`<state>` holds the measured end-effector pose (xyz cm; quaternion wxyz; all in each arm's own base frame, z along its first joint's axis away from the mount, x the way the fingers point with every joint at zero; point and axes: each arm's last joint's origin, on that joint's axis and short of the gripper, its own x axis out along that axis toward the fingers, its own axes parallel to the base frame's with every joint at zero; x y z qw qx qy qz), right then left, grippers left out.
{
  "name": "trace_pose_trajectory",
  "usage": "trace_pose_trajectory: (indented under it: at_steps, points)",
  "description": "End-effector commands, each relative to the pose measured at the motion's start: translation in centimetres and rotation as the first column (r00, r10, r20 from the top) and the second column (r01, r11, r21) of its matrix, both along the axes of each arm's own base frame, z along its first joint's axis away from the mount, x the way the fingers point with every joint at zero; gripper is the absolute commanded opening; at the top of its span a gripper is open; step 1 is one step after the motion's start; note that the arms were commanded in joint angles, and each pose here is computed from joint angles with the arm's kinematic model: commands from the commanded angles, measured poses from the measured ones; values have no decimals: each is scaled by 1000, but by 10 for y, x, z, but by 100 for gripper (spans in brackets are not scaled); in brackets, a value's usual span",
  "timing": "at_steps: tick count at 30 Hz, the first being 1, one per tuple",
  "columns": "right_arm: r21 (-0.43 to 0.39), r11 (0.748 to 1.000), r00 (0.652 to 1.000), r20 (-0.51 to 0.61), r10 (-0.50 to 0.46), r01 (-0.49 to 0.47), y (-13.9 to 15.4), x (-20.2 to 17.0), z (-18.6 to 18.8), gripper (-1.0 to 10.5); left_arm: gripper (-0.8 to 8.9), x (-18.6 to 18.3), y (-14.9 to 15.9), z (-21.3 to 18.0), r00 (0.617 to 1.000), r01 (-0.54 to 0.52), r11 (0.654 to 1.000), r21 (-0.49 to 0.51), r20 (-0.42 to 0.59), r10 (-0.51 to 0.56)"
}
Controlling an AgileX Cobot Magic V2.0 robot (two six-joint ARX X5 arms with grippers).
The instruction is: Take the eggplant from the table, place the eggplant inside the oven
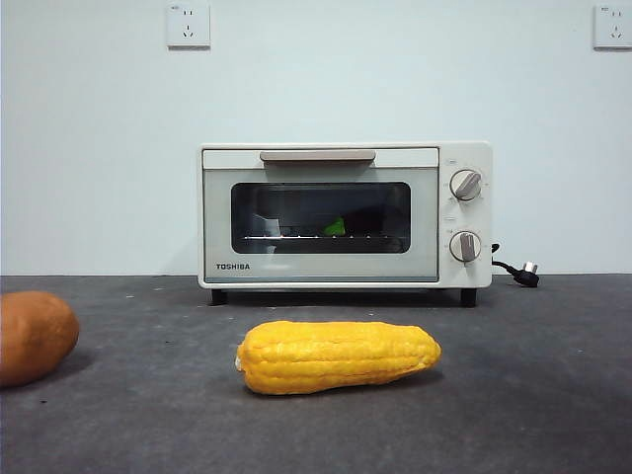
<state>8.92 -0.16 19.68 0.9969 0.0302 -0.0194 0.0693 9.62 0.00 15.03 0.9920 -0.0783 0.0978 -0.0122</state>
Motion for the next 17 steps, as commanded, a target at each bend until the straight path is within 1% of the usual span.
trace_pose_trajectory:
  at_steps: [1, 8, 17]
  points:
    - [13, 1000, 1000, -23, 4, -4, 0, 3, -11, 1, -4, 0, 0, -1, 1000, 5, 1000, -3, 6, -5]
    - [20, 1000, 995, -95, 5, -4, 0, 8, -35, 1, -4, 0, 0, -1, 1000, 5, 1000, -3, 6, -5]
    - [10, 1000, 983, -182, 9, -7, 2, 7, -43, 1, -4, 0, 0, -1, 1000, 5, 1000, -3, 5, -5]
